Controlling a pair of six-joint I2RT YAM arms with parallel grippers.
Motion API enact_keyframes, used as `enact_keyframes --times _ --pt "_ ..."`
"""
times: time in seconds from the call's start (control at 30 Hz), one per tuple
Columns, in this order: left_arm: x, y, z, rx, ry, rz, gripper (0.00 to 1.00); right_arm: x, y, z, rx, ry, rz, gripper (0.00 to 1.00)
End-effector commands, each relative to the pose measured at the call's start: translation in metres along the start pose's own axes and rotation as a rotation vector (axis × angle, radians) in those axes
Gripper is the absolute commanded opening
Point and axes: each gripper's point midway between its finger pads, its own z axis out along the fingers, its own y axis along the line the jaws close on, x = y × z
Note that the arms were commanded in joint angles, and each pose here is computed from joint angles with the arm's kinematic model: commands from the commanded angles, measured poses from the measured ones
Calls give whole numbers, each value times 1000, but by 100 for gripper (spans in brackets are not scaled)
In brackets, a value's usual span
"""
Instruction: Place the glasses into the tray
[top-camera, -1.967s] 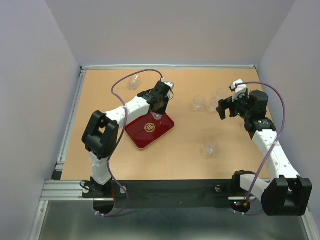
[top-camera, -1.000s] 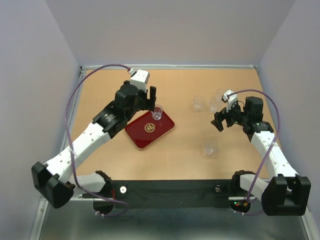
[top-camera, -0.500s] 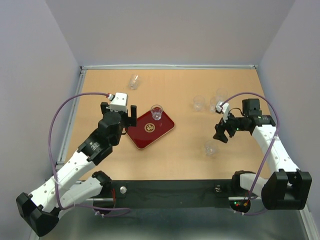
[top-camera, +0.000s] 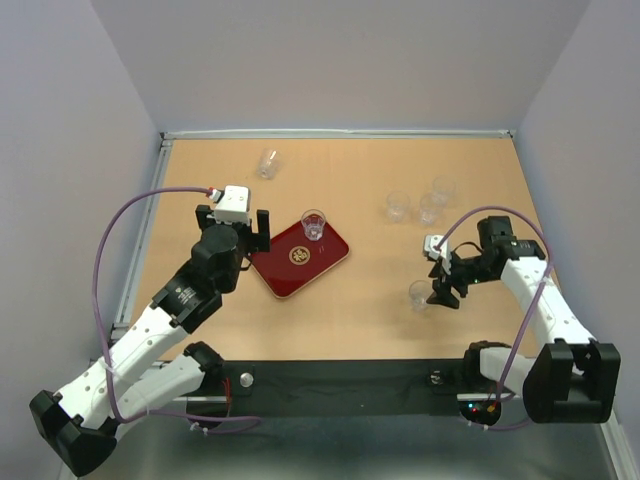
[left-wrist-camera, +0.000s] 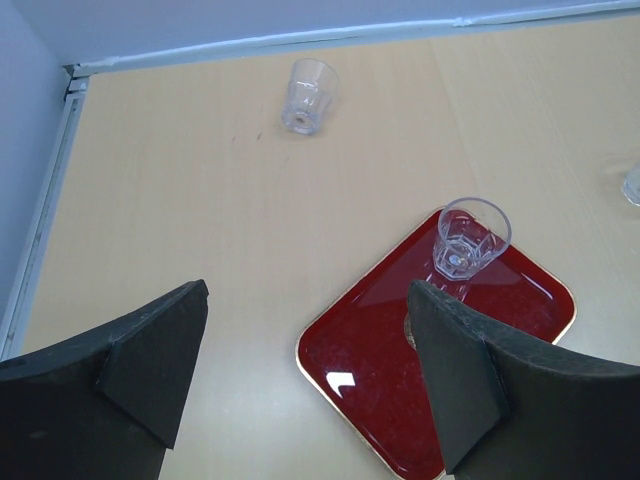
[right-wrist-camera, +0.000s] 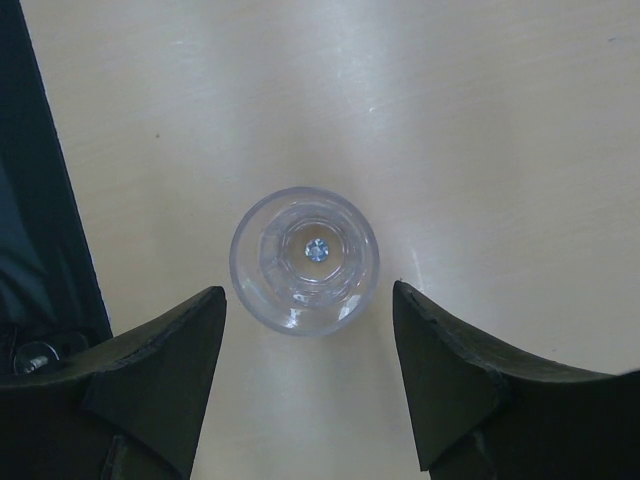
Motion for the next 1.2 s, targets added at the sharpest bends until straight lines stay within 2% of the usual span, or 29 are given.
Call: enact_keyframes --times 0.0,0.3,0.5,0.63,0.67,0.93,0.97,1.0,1.17 --pt "-15 3 -2 -7 -53 -30 92 1 6 4 -46 -23 -50 72" --pt "-16 1 -2 2 -52 -30 92 5 -7 13 -28 -30 -18 71" --pt "-16 1 -3 8 -54 -31 92 13 -14 18 -23 -7 21 63" --pt "-17 1 -3 8 -57 -33 92 16 -18 21 -18 7 50 52" --pt "-17 1 -4 8 -57 -31 92 16 -19 22 -17 10 55 45" --pt "-18 2 -4 4 -61 -34 92 19 -20 32 -5 61 42 18" --pt "-18 2 -4 4 -60 -35 92 17 -19 35 -8 66 37 6" --pt "-18 2 -4 4 -62 -36 92 16 -21 36 -2 73 28 1" --pt "-18 3 -5 1 -64 -37 92 -10 -20 43 -13 64 1 1"
